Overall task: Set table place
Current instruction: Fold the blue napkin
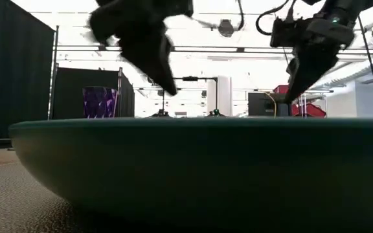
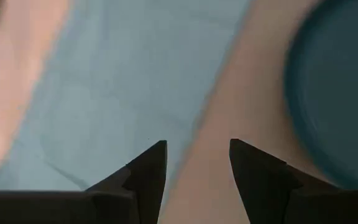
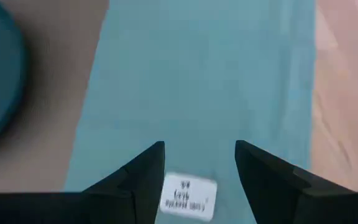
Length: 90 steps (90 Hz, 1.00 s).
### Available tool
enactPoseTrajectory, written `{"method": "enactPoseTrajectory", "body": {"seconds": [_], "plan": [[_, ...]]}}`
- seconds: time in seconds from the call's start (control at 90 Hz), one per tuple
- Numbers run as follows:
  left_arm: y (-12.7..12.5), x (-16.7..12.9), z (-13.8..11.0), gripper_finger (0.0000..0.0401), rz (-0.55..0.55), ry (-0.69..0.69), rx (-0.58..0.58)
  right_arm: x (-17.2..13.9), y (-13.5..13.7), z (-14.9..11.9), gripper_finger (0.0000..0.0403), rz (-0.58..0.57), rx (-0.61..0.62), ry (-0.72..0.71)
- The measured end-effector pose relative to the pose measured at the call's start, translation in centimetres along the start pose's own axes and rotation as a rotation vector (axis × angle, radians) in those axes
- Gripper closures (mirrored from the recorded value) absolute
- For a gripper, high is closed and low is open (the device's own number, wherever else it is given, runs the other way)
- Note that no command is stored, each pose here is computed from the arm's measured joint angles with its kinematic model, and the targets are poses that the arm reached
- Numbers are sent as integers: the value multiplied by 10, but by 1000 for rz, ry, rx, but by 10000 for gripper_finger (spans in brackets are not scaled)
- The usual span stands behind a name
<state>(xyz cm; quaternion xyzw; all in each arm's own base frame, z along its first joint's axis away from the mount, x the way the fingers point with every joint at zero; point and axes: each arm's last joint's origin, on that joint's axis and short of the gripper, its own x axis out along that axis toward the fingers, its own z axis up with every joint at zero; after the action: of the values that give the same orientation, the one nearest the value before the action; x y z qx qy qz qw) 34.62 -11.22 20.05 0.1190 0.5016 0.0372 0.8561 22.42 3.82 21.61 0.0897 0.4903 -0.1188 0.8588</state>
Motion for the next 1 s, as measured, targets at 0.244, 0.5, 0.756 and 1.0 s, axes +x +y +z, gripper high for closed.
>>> {"method": "enactPoseTrajectory", "body": {"seconds": [0.244, 0.5, 0.756, 1.0], "plan": [[-4, 12, -9, 240, 39, -49, 9, -3, -10, -22, 220, -113, 58, 216], [20, 20, 5, 240, 46, -154, -22, -9, -23, -36, 220, -224, 148, 390], [18, 45, 33, 240, -37, -299, 51, 2, -36, -55, 220, -285, 158, 475], [7, 70, 63, 240, -77, -320, 105, 17, -50, -59, 220, -281, 179, 449]]}}
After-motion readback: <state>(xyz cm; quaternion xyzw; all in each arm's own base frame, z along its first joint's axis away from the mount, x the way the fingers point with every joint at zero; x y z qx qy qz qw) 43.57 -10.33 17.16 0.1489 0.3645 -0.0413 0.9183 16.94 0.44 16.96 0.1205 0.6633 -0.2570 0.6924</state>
